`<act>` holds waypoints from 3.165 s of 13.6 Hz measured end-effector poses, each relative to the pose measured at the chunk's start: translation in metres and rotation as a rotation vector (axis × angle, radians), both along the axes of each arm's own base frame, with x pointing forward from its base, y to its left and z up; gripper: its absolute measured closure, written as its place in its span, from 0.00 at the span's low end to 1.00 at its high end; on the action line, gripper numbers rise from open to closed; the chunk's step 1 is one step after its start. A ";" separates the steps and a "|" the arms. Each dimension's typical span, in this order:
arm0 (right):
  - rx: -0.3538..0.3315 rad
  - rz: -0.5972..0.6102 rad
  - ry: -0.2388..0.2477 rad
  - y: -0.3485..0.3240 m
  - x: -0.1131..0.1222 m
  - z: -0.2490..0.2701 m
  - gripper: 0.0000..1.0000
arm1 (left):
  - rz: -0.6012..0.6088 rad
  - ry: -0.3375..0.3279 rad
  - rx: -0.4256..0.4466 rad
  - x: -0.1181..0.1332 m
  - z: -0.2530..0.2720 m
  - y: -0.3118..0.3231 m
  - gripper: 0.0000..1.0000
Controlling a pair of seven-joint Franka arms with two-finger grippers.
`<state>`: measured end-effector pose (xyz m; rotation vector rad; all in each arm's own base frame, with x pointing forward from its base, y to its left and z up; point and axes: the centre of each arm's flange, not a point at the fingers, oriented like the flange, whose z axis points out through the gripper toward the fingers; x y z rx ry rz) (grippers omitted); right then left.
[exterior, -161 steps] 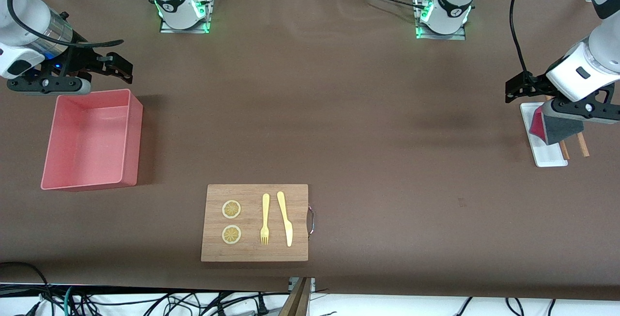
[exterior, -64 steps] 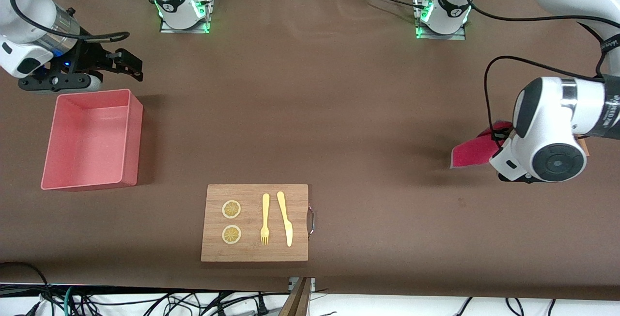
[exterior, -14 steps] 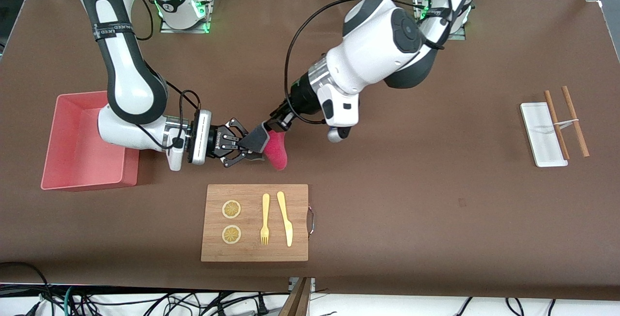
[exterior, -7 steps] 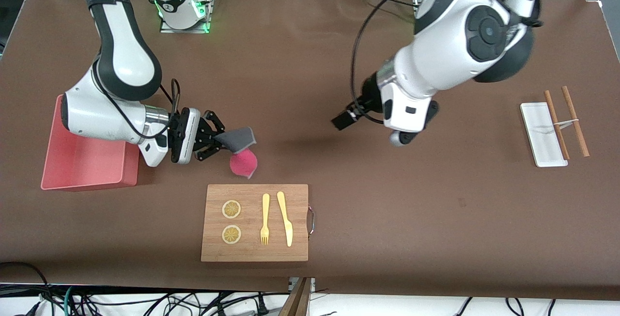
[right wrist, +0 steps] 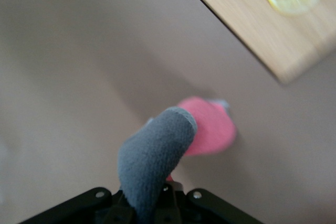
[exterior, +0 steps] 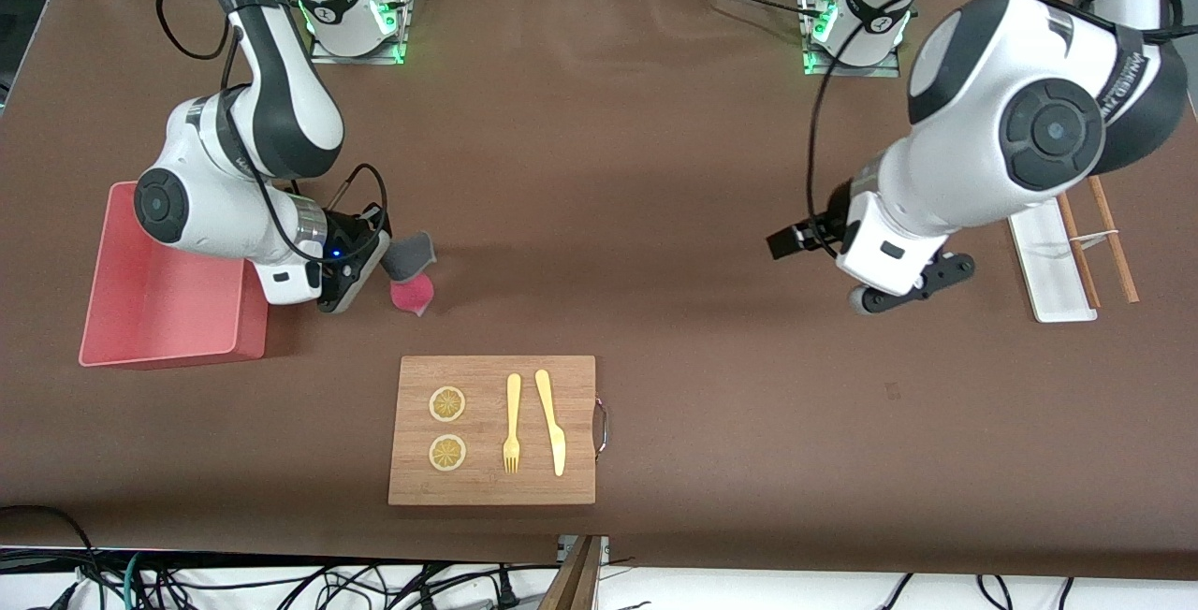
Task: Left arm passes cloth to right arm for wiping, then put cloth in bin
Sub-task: 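Wipe the table with the cloth in the right gripper while the left withdraws, then carry the cloth with the right gripper over the pink bin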
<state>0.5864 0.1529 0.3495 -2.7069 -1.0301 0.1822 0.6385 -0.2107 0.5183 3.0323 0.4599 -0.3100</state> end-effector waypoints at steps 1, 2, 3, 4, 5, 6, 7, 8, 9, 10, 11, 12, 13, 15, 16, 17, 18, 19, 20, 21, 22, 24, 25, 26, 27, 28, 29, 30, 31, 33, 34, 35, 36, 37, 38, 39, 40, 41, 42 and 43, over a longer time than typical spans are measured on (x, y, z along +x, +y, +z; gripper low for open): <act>-0.069 -0.107 0.014 -0.006 -0.008 0.006 0.98 | -0.047 -0.006 0.014 0.006 -0.004 0.020 0.00; -0.121 -0.209 0.028 -0.011 -0.016 0.010 0.98 | -0.090 -0.012 0.023 0.012 -0.006 0.044 0.00; -0.152 -0.279 0.040 -0.014 -0.024 0.010 0.98 | -0.129 -0.017 0.021 0.018 -0.007 0.069 0.00; -0.180 -0.327 0.050 -0.017 -0.030 0.005 0.98 | -0.162 -0.023 0.020 0.023 -0.008 0.099 0.00; -0.211 -0.370 0.047 -0.021 -0.034 -0.004 0.98 | -0.194 -0.028 0.032 0.028 -0.008 0.129 0.00; -0.244 -0.416 0.038 -0.024 -0.037 -0.016 0.98 | -0.231 -0.030 0.055 0.031 -0.008 0.158 0.00; -0.270 -0.459 0.032 -0.027 -0.039 -0.031 0.98 | -0.268 -0.030 0.075 0.032 -0.008 0.179 0.00; -0.286 -0.494 0.026 -0.029 -0.040 -0.048 0.98 | -0.304 -0.031 0.083 0.032 -0.007 0.196 0.00; -0.293 -0.517 0.017 -0.030 -0.038 -0.065 0.98 | -0.343 -0.035 0.082 0.032 -0.003 0.210 0.00; -0.299 -0.533 0.010 -0.030 -0.036 -0.082 0.98 | -0.377 -0.045 0.075 0.030 0.003 0.224 0.00; -0.305 -0.549 0.001 -0.030 -0.033 -0.100 0.98 | -0.402 -0.064 0.074 0.025 0.014 0.236 0.00; -0.310 -0.572 -0.011 -0.027 -0.031 -0.118 0.98 | -0.417 -0.098 0.079 0.018 0.027 0.241 0.00; -0.314 -0.592 -0.021 -0.021 -0.030 -0.134 0.98 | -0.425 -0.145 0.090 0.004 0.040 0.240 0.00; -0.320 -0.635 -0.034 0.008 -0.029 -0.149 0.98 | -0.467 -0.197 0.101 -0.042 0.059 0.214 0.00; -0.322 -0.658 -0.041 0.032 -0.031 -0.150 0.98 | -0.508 -0.190 0.097 -0.068 0.063 0.189 0.00; -0.322 -0.681 -0.050 0.061 -0.035 -0.148 0.98 | -0.544 -0.184 0.084 -0.089 0.065 0.162 0.00; -0.317 -0.707 -0.061 0.091 -0.042 -0.143 0.98 | -0.560 -0.187 0.061 -0.102 0.067 0.139 0.00; -0.309 -0.738 -0.071 0.121 -0.049 -0.137 0.98 | -0.555 -0.193 0.042 -0.108 0.069 0.124 0.00; -0.296 -0.771 -0.076 0.148 -0.056 -0.131 0.98 | -0.542 -0.195 0.036 -0.109 0.069 0.118 0.00; -0.276 -0.805 -0.072 0.174 -0.062 -0.126 0.98 | -0.524 -0.192 0.035 -0.108 0.068 0.119 0.00; -0.253 -0.841 -0.065 0.199 -0.067 -0.121 0.98 | -0.499 -0.189 0.037 -0.106 0.066 0.127 0.00; -0.218 -0.892 -0.060 0.244 -0.075 -0.114 0.98 | -0.438 -0.188 0.041 -0.100 0.064 0.159 0.00; -0.198 -0.914 -0.057 0.263 -0.077 -0.110 0.98 | -0.410 -0.187 0.043 -0.099 0.064 0.174 0.00; -0.179 -0.939 -0.045 0.274 -0.075 -0.103 0.98 | -0.393 -0.186 0.045 -0.098 0.064 0.184 0.00; -0.176 -0.957 -0.023 0.278 -0.072 -0.095 0.98 | -0.389 -0.185 0.050 -0.098 0.064 0.187 0.00; -0.188 -0.974 -0.002 0.273 -0.066 -0.089 0.98 | -0.392 -0.185 0.056 -0.098 0.064 0.187 0.00; -0.209 -0.998 0.016 0.260 -0.058 -0.087 0.98 | -0.397 -0.185 0.058 -0.098 0.064 0.185 0.00; -0.236 -1.028 0.036 0.238 -0.047 -0.087 0.98 | -0.401 -0.185 0.059 -0.098 0.064 0.182 0.00; -0.261 -1.049 0.054 0.212 -0.037 -0.093 0.98 | -0.404 -0.185 0.059 -0.098 0.064 0.181 0.00; -0.299 -1.004 0.084 0.155 -0.026 -0.115 0.98 | -0.407 -0.182 0.058 -0.099 0.064 0.179 0.00; -0.313 -0.978 0.100 0.127 -0.024 -0.125 0.98 | -0.409 -0.181 0.059 -0.099 0.064 0.179 0.00; -0.323 -0.961 0.115 0.102 -0.024 -0.133 0.98 | -0.412 -0.183 0.067 -0.098 0.065 0.178 0.00; -0.326 -0.944 0.128 0.076 -0.023 -0.138 0.98 | -0.420 -0.187 0.088 -0.098 0.069 0.178 0.00; -0.320 -0.918 0.137 0.049 -0.021 -0.141 0.98 | -0.427 -0.194 0.105 -0.097 0.073 0.177 0.00; -0.308 -0.883 0.142 0.018 -0.017 -0.144 0.98 | -0.431 -0.200 0.112 -0.097 0.076 0.176 0.00; -0.290 -0.843 0.142 -0.016 -0.014 -0.147 0.98 | -0.432 -0.202 0.113 -0.097 0.077 0.176 0.00; -0.257 -0.706 0.114 -0.071 -0.009 -0.147 0.98 | -0.418 -0.179 0.095 -0.099 0.075 0.175 0.00; -0.257 -0.622 0.072 -0.102 0.001 -0.128 0.98 | -0.399 -0.140 0.071 -0.104 0.071 0.173 0.00; -0.253 -0.591 0.051 -0.144 0.008 -0.101 0.98 | -0.391 -0.121 0.062 -0.106 0.069 0.171 0.00; -0.242 -0.585 0.039 -0.178 0.009 -0.075 0.98 | -0.389 -0.118 0.060 -0.106 0.070 0.169 0.00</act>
